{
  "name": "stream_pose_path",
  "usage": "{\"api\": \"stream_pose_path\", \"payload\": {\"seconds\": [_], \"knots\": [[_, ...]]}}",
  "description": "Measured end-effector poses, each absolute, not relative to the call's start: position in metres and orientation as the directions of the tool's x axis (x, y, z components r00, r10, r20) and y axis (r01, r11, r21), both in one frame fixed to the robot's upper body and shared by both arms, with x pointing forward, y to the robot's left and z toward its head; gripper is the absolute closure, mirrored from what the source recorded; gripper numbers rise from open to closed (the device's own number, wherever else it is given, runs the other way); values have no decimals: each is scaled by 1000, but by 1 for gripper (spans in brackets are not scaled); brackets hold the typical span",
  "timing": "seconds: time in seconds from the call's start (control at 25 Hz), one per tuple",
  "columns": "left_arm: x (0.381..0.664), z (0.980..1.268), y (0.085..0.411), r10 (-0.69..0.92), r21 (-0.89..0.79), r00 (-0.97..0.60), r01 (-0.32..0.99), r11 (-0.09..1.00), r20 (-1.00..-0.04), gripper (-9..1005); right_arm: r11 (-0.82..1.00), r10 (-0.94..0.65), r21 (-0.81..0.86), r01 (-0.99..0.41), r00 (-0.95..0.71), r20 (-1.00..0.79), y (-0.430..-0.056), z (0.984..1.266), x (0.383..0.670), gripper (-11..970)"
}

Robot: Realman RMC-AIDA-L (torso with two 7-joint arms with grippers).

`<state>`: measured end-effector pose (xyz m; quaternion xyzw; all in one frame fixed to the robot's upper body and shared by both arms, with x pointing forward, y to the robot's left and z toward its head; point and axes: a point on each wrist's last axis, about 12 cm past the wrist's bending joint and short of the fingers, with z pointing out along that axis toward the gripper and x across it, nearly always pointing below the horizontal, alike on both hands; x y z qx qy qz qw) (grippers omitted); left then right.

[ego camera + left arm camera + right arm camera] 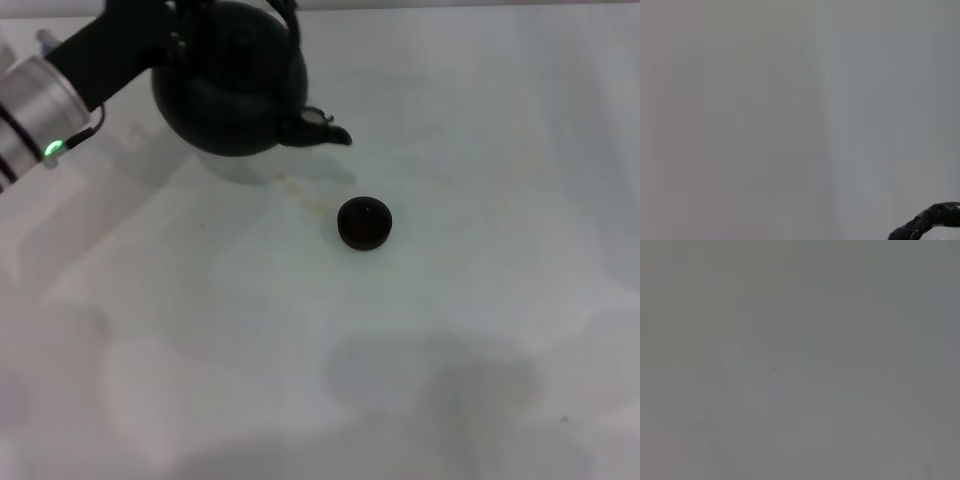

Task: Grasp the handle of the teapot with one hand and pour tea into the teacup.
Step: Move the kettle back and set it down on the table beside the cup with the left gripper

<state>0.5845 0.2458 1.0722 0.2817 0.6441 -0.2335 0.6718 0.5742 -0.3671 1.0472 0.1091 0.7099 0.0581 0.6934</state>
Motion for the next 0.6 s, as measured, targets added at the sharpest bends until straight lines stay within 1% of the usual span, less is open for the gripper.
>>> {"api": "stream_pose_path", "payload": {"seconds": [0.04, 0.24, 0.36, 0.6], "knots": [[578, 1069, 250, 10, 48, 61, 647, 761, -998, 863, 970, 234, 232, 73, -15, -972, -367, 1047, 575, 115], [571, 1064, 252, -39, 17, 79, 599, 801, -996, 864, 972, 220, 217, 84, -17, -975, -371, 1050, 578, 115], [563, 1058, 253, -92, -26, 100, 526, 850, -991, 863, 973, 218, 216, 84, -17, -976, -370, 1051, 579, 115], [553, 1050, 252, -127, -65, 108, 451, 890, -986, 862, 974, 216, 214, 75, -8, -976, -369, 1055, 584, 114]]}}
